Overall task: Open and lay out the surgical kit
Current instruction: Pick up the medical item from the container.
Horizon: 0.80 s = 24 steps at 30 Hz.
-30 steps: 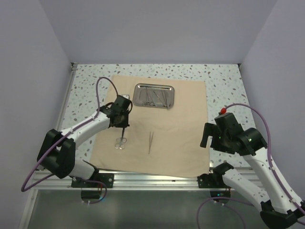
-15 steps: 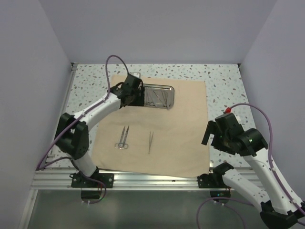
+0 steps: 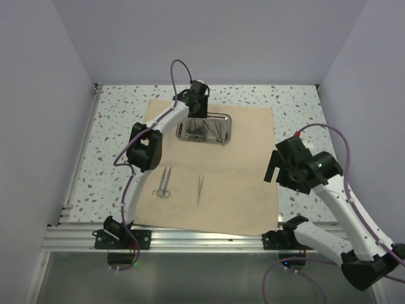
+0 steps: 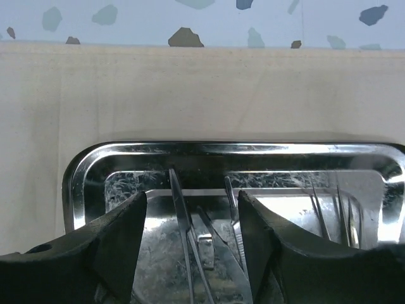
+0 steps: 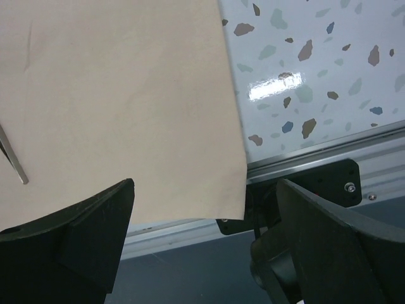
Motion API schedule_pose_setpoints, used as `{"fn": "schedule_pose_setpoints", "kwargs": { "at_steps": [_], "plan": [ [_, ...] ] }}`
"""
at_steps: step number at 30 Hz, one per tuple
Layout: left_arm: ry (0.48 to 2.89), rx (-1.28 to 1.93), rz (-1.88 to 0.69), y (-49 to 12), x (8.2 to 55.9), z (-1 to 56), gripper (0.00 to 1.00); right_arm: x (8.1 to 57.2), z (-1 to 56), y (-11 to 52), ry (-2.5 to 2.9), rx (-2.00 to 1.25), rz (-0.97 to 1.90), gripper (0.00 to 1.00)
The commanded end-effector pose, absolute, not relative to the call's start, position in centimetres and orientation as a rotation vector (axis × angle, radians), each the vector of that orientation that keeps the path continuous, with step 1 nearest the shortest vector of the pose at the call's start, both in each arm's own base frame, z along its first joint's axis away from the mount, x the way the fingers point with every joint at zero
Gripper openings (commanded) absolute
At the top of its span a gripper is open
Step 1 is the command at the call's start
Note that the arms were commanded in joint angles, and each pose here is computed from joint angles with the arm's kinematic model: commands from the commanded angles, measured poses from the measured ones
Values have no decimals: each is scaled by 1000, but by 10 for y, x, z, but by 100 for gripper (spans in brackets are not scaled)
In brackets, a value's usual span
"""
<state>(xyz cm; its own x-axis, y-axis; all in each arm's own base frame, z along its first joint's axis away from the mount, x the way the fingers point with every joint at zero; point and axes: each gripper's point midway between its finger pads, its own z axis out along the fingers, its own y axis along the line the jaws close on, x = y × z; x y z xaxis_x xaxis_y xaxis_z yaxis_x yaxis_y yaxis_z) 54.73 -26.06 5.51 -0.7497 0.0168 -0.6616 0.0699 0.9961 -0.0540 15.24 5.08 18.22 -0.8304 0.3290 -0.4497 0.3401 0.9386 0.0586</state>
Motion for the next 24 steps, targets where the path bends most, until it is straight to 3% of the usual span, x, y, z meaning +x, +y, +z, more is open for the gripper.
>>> {"fn": "schedule_pose_setpoints", "kwargs": {
  "at_steps": [1,6,13,18,22,24],
  "plan": [
    [2402,61,-74,-255,562,58,62,157,189,44,2612,489,-96,98],
    [2415,21,-52,-246,565,41,57,166,181,49,2644,473,-119,98],
    [2462,47,-24,-243,557,16,32,179,174,56,2679,431,-145,98],
    [2525,53,1,-237,543,-10,20,186,174,58,2676,408,-148,98],
    [2576,72,2,-237,536,-31,0,190,171,60,2681,387,-145,98],
    [2582,85,-28,-240,536,-32,0,191,170,62,2687,376,-146,98]
  ]
}}
